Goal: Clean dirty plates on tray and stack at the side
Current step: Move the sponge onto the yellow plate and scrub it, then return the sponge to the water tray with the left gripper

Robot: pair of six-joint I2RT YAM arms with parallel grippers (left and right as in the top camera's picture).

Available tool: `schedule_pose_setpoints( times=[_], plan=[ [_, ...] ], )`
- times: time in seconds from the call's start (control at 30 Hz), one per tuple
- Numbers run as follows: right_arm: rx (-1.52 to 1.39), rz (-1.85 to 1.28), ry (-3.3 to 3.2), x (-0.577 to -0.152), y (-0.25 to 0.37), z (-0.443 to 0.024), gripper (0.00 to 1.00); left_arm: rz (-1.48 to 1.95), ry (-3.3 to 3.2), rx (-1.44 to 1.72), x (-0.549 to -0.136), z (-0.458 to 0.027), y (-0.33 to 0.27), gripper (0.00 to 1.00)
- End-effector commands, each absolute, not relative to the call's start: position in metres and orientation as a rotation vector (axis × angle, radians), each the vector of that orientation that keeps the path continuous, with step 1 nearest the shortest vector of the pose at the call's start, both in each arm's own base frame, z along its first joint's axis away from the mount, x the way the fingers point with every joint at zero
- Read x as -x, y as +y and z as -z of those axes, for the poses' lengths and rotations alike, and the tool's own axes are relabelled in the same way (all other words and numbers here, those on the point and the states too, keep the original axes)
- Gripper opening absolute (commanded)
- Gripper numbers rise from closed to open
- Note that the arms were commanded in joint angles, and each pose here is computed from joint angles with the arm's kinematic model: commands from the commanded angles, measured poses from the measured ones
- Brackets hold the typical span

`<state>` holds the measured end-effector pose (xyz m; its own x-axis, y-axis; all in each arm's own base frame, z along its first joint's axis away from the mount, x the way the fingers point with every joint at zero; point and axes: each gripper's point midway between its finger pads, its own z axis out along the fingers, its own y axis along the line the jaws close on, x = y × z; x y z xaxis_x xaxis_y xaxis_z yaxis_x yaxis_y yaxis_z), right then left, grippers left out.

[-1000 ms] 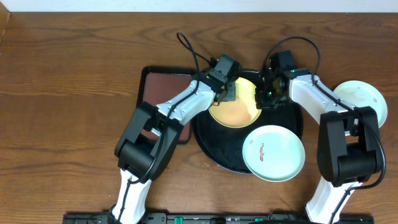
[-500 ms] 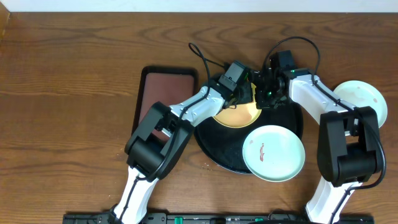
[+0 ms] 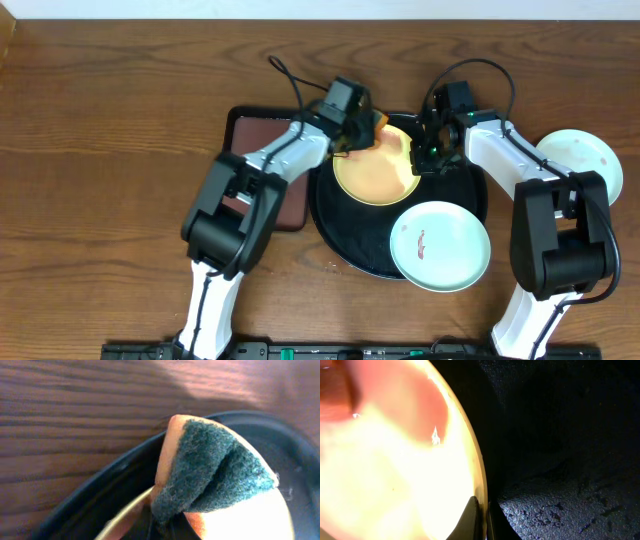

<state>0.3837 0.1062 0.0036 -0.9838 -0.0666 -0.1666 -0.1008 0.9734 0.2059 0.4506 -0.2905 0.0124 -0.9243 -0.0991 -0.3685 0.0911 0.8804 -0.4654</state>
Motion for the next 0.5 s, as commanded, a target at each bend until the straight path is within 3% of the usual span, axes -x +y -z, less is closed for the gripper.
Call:
schedule_pose_setpoints(
  times=[0.0,0.2,0.47],
  plan=[
    [0.145,-0.188,3.069,-0.359,0.084,0.023,0.01,0.386,2.733,-0.112,-0.447,0.006,-0.238,0.08],
    [0.144,-0.189,3.063,-0.361,0.085,0.023,0.01,0.275,2.844,-0.134,-0.413,-0.019,-0.216,0.07],
    [0.144,-0.19,3.057,-0.362,0.085,0.022,0.01,0.313,2.761,-0.056,-0.385,-0.133,-0.18,0.08]
  ],
)
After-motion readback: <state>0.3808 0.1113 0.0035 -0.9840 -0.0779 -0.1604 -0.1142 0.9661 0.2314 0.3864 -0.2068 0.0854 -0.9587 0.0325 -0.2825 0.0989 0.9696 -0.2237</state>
